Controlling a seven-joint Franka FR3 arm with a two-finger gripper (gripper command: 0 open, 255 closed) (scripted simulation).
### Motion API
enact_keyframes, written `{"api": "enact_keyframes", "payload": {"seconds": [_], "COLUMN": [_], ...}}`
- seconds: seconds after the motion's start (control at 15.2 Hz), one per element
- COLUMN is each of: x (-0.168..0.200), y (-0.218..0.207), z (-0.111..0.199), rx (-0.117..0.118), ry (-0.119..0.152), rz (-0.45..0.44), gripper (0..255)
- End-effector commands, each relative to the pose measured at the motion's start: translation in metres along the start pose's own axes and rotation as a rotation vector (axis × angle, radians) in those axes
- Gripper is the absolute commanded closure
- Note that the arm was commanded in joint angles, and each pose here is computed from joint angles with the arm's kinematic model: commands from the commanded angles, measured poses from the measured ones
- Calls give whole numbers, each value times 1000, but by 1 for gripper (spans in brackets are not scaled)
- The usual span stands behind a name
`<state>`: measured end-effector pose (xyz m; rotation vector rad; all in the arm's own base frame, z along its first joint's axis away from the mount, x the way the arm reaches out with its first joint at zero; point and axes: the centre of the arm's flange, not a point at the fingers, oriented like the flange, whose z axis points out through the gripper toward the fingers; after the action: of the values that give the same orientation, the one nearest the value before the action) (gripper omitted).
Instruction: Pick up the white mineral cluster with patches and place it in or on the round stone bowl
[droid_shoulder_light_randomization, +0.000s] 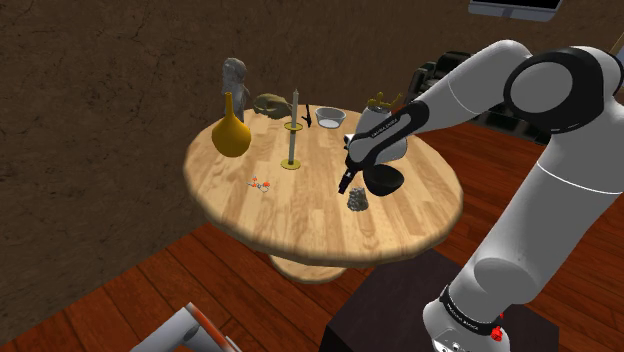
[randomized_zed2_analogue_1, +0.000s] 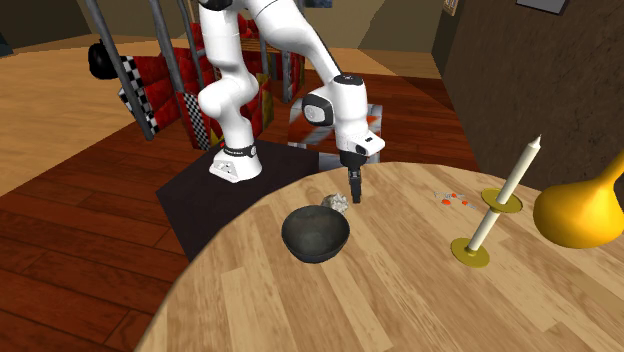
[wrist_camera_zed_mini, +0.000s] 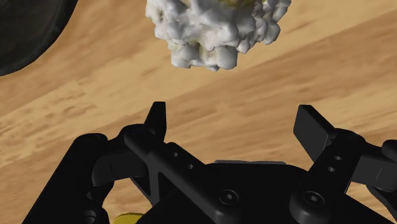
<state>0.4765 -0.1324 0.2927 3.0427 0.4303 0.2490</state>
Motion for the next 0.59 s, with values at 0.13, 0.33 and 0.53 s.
{"api": "enact_keyframes", "payload": {"seconds": [0.13,0.33,0.53], "x": [0,0,0], "y": [0,0,0], "z": [0,0,0], "rx": [0,0,0], "ry": [0,0,0], "rz": [0,0,0], "gripper": [0,255,255]}}
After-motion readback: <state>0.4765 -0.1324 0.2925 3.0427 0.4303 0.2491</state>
